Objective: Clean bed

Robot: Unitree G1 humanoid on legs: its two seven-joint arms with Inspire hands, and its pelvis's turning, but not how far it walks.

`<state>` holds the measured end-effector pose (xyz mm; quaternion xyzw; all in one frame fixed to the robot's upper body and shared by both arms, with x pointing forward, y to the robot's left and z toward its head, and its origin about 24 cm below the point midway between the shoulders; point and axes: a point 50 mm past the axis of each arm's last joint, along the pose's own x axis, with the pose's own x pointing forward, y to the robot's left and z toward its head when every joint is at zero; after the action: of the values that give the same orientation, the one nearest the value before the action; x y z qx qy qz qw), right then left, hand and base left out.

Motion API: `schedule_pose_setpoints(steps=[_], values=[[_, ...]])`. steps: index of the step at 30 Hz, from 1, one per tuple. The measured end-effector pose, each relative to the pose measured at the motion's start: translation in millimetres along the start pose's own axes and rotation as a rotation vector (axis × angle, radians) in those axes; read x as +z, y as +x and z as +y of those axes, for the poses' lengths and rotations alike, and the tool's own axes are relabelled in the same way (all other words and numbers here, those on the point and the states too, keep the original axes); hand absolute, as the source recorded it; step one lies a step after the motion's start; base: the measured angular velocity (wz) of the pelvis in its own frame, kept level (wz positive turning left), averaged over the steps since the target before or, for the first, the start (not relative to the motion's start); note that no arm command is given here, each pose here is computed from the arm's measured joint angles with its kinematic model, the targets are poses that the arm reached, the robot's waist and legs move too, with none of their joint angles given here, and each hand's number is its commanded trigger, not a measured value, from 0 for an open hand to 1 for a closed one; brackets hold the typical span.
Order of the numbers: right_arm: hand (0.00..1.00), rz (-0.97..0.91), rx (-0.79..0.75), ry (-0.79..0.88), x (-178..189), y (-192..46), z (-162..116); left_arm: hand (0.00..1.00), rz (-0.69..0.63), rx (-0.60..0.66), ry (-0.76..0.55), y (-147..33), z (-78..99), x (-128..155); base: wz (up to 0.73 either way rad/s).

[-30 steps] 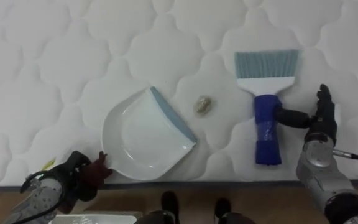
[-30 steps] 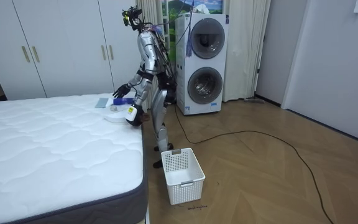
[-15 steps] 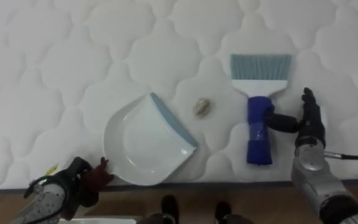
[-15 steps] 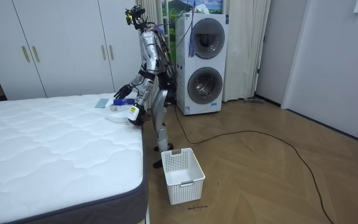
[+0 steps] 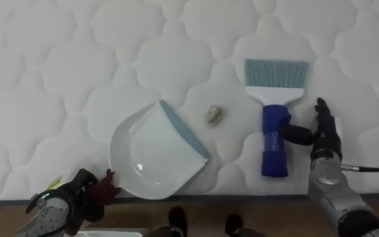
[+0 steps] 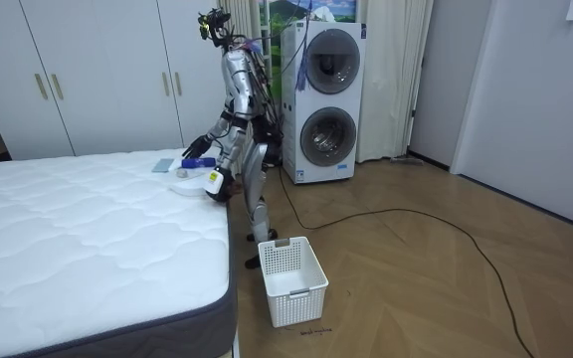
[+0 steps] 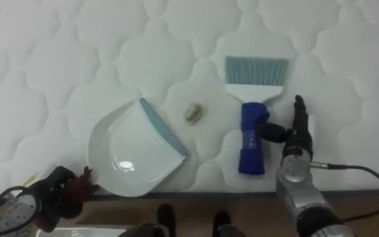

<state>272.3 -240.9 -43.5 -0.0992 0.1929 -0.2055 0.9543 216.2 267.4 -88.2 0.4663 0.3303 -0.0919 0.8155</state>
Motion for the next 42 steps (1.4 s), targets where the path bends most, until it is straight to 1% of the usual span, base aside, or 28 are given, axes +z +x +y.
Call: schedule_pose_setpoints(steps=[10,18,22,26,29,33,35,39,42], values=[[0.00,0.003,0.002,0.012,-3,-2,-1,1.00,-0.008,0.005,0.000,-0.8,-1.1,-1,0.02],[0.00,0.034,-0.016,0.218,2,2,-7,1.00,0.001,0.009,-0.012,-0.5,-7.5,0,0.00],[0.00,0.032,-0.010,0.284,3,3,-8,1.00,0.002,0.013,-0.014,-0.6,-7.7,0,-0.03],[0.00,0.022,-0.006,0.390,6,1,-7,1.00,0.006,0.013,-0.023,-1.9,-8.9,-3,-0.09],[0.00,0.018,0.003,0.413,4,0,-9,1.00,0.000,0.011,-0.026,-2.6,-9.9,-3,-0.02],[0.00,0.010,0.007,0.414,4,-1,-8,1.00,-0.002,0.010,-0.028,-2.9,-10.7,-4,0.00],[0.00,0.002,0.019,0.381,3,-1,-7,1.00,-0.001,0.010,-0.029,-2.9,-10.8,-4,-0.03],[0.00,-0.023,0.061,0.263,2,-3,-3,1.00,0.002,0.010,-0.028,-2.9,-10.9,-4,-0.05],[0.00,-0.025,0.068,0.240,2,-4,-2,1.00,0.004,0.007,-0.026,-3.0,-11.4,-5,-0.01]])
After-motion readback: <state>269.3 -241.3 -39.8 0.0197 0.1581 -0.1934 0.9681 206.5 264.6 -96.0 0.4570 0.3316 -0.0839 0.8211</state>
